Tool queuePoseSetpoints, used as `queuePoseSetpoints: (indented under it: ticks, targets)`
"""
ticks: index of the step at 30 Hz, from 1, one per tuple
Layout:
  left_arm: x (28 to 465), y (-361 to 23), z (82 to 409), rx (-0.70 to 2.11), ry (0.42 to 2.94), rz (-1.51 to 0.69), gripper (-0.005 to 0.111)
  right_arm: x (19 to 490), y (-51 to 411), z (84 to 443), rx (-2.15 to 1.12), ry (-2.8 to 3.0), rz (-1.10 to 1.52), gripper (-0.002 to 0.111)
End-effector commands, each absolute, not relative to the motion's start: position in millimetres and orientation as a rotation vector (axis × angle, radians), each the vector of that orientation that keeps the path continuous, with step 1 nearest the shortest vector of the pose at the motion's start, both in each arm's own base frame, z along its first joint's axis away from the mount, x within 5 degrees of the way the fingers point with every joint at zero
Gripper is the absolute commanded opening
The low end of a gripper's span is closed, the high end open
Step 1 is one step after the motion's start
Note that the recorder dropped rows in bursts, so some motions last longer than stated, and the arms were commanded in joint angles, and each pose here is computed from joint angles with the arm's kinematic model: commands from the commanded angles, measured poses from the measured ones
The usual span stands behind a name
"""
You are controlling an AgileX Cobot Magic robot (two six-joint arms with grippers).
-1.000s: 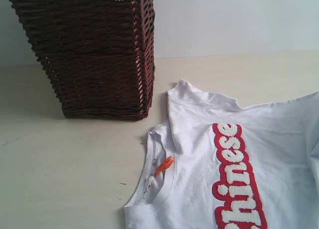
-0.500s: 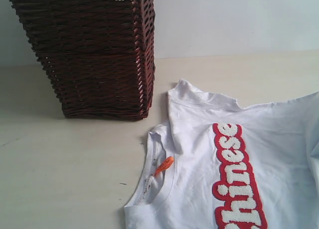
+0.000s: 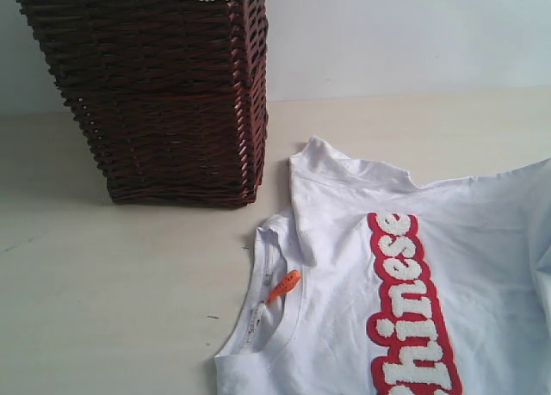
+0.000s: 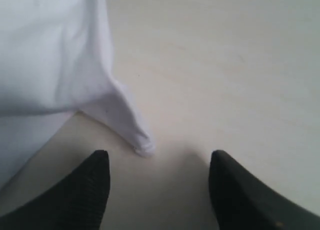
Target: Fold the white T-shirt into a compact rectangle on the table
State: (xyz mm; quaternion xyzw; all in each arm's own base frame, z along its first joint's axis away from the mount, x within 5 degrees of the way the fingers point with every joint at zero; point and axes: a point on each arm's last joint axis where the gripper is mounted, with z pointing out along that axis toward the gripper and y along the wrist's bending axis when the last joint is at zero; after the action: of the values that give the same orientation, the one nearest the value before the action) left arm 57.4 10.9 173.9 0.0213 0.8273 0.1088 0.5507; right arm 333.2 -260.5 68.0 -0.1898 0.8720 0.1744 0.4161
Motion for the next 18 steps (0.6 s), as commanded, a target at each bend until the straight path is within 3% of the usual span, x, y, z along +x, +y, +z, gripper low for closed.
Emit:
queuePoseSetpoints:
  ticks: [1,9,16,18]
  targets:
    - [57.7,10.7,175.0,0.037,1.953,0.246,0.0,349.3,-254.3,62.7,-0.537,2.181,0.414,0.057]
    - [57.7,10.7,175.0,0.037,1.953,0.246,0.0,369.3,-260.3,67.2,-0.529,2.119,0.384,0.051]
    - [57.7,10.7,175.0,0.037,1.953,0.246,0.0,364.8,-252.3,69.9,-0.61,2.086,0.483,0.005]
    - [57.7,10.7,175.0,0.037,1.953,0.246,0.0,365.6,-253.5,70.7,-0.598,2.09,0.467,0.0]
